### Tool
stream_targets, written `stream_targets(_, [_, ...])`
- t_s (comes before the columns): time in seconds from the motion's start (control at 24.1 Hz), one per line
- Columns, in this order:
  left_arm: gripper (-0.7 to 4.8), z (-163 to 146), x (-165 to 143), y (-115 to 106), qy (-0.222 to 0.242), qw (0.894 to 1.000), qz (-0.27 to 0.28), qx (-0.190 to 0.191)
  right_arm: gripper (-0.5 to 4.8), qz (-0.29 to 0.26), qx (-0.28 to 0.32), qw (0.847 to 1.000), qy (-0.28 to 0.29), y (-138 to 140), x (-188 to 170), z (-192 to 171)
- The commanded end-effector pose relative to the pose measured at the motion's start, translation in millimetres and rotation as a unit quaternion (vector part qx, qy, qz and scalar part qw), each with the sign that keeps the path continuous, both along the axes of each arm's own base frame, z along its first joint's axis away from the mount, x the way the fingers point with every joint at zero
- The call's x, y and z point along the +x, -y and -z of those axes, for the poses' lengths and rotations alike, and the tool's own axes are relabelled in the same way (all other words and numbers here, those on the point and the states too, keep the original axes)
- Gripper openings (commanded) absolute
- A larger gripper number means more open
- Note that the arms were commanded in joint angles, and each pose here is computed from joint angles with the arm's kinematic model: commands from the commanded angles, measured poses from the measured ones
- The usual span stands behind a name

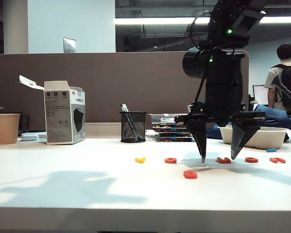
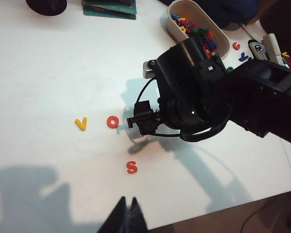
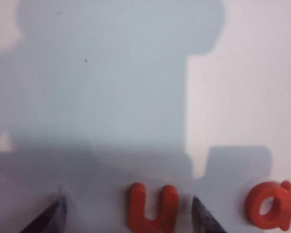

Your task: Select the appropriate letters from the row of letter magnets placed on the table to arrange into the word "sun".

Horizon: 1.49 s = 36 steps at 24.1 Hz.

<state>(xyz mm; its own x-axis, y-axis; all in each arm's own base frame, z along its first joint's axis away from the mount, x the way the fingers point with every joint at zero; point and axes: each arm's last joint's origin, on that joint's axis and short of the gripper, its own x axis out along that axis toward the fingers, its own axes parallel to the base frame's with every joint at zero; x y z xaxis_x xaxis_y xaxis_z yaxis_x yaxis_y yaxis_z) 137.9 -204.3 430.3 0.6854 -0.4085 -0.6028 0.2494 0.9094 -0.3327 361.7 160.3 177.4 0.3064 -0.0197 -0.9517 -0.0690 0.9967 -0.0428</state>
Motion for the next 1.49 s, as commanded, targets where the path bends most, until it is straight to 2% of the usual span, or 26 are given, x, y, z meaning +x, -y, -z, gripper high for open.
stream_targets(0.04, [-0.04,-2.1,-0.3,-0.7,0.004,1.000,0.001,-0.004,3.26,-0.001,0.003,1.000,-0.013,0.0,1.1,6.4])
stream_targets(0.29, [-0.04,-2.0,-0.3,-0.7,0.004,1.000,0.001,-0.004,3.26,0.007,-0.010,0.999,-0.038,7.3,-1.4,9.2])
stream_targets(0.66, [-0.04,-2.2,-0.2,-0.6,0.005,1.000,0.000,-0.005,3.23,0.018,0.009,0.998,-0.056,15.9,0.6,10.7])
stream_targets(0.79, [-0.04,-2.2,-0.2,-0.6,0.005,1.000,0.000,-0.005,2.92,0.018,0.009,0.998,-0.057,15.9,0.5,11.6])
stream_targets(0.91, [-0.04,-2.2,-0.2,-0.6,0.005,1.000,0.000,-0.005,2.91,0.018,0.009,0.998,-0.060,16.1,0.0,11.7])
stream_targets(0.95, [-0.04,-2.3,-0.2,-0.6,0.005,1.000,0.000,-0.005,2.63,0.017,0.013,0.998,-0.063,15.9,-0.3,11.8])
stream_targets(1.16, [-0.04,-2.4,-0.1,-0.4,0.006,1.000,0.000,-0.006,2.59,0.019,0.014,0.998,-0.066,16.1,-0.9,12.3])
stream_targets(1.24, [-0.04,-2.6,0.0,-0.3,0.006,1.000,0.000,-0.007,2.33,0.019,0.014,0.998,-0.066,16.0,-0.8,12.3])
stream_targets(1.41, [-0.04,-2.7,0.0,-0.3,0.006,1.000,0.000,-0.007,2.23,0.018,0.015,0.998,-0.065,15.9,-0.7,12.2])
stream_targets(1.49, [-0.04,-2.7,0.0,-0.3,0.007,1.000,0.000,-0.007,1.88,0.018,0.015,0.998,-0.064,15.9,-0.6,12.2])
